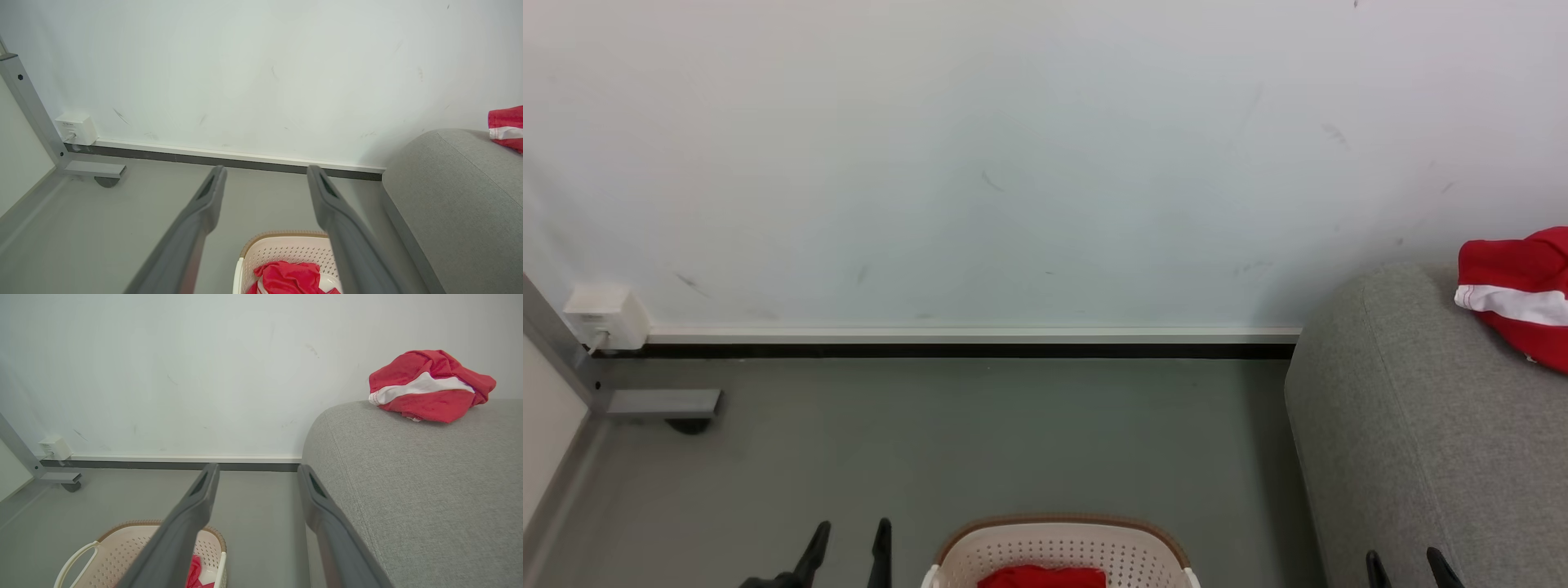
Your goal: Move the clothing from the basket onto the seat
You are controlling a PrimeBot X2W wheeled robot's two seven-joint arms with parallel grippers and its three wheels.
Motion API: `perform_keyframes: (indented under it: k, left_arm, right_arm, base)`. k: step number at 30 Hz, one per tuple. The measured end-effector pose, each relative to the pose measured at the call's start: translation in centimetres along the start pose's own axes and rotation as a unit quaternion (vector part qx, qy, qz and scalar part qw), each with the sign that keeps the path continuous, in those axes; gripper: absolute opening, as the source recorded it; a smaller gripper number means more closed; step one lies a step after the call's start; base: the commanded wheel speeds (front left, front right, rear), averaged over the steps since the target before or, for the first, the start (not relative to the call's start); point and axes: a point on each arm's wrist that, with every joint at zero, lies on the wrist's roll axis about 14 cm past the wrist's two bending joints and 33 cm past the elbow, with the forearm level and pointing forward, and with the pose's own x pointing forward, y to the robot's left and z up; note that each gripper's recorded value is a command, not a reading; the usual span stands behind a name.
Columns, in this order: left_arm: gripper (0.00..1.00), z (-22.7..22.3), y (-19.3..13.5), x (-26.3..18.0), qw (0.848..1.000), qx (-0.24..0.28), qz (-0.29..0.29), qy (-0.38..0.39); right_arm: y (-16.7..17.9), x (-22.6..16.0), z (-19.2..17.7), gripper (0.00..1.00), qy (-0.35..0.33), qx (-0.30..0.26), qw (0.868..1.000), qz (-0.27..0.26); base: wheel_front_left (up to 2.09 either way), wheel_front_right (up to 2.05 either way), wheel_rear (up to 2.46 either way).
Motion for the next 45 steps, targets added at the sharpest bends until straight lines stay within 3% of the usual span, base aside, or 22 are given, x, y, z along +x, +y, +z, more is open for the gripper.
perform_keyframes:
  k: [28, 38, 45]
  left_arm:
    - [1.00, -0.6, -1.5, 0.7, 1.000, -0.001, -0.024, 0.011]
    - [1.00, -2.4, -5.6, 3.3, 0.995, 0.003, -0.087, 0.040]
    - [1.00, -8.7, -9.3, 4.7, 0.979, 0.025, -0.151, 0.138]
  right_arm:
    - [-0.4, 0.1, -0.3, 1.00, 0.007, -0.003, 1.000, -0.002]
    - [-1.5, 1.2, 0.7, 1.00, -0.003, -0.014, 1.000, -0.010]
    - [-3.2, 2.7, 1.4, 1.00, -0.010, -0.018, 0.999, -0.029]
  base:
    - [0.00, 0.00, 0.00]
    - [0.00, 0.00, 0.00]
    - [0.00, 0.00, 0.00]
